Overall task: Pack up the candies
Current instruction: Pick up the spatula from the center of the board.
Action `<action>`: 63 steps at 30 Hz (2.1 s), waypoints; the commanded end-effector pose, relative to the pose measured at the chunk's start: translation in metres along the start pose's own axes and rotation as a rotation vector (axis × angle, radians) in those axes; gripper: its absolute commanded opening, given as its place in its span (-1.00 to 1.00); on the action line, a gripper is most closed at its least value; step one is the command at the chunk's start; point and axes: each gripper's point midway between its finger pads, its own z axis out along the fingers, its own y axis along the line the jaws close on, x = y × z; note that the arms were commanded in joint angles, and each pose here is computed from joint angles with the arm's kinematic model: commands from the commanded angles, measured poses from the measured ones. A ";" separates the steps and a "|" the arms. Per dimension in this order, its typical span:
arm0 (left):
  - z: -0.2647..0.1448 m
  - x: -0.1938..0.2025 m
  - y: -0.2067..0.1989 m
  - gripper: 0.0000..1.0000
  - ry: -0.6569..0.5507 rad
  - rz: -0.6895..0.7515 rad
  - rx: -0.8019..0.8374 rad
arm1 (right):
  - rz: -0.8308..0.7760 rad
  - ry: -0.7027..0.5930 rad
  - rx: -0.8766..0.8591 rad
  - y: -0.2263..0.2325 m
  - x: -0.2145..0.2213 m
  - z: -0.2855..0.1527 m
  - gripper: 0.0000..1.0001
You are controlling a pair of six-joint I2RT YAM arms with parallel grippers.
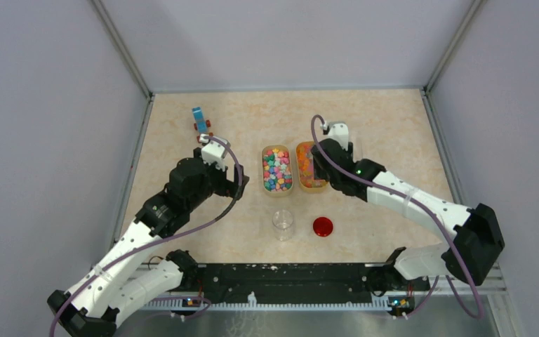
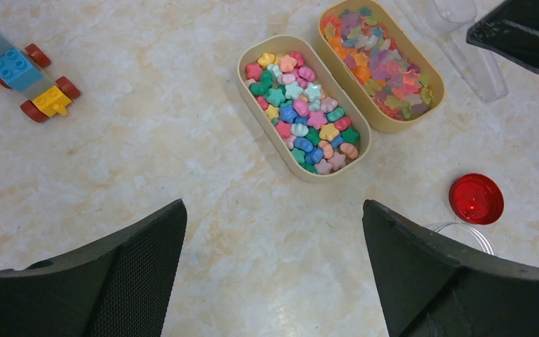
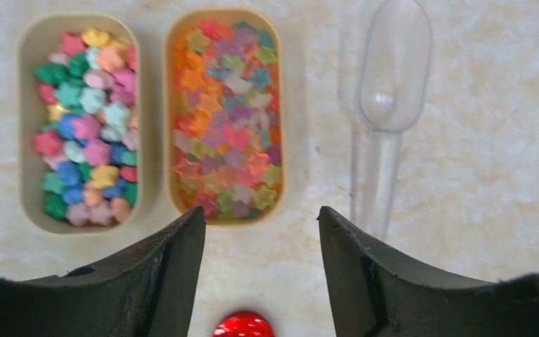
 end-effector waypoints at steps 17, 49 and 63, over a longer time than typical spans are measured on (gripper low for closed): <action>0.001 -0.005 -0.003 0.97 -0.016 0.006 0.015 | 0.161 0.049 0.037 -0.096 0.052 0.042 0.49; 0.003 -0.002 -0.005 0.97 -0.005 0.015 0.031 | 0.163 0.170 0.166 -0.118 0.066 0.122 0.01; 0.002 -0.003 -0.005 0.97 -0.010 0.016 0.028 | 0.150 0.211 0.169 -0.118 0.075 0.126 -0.44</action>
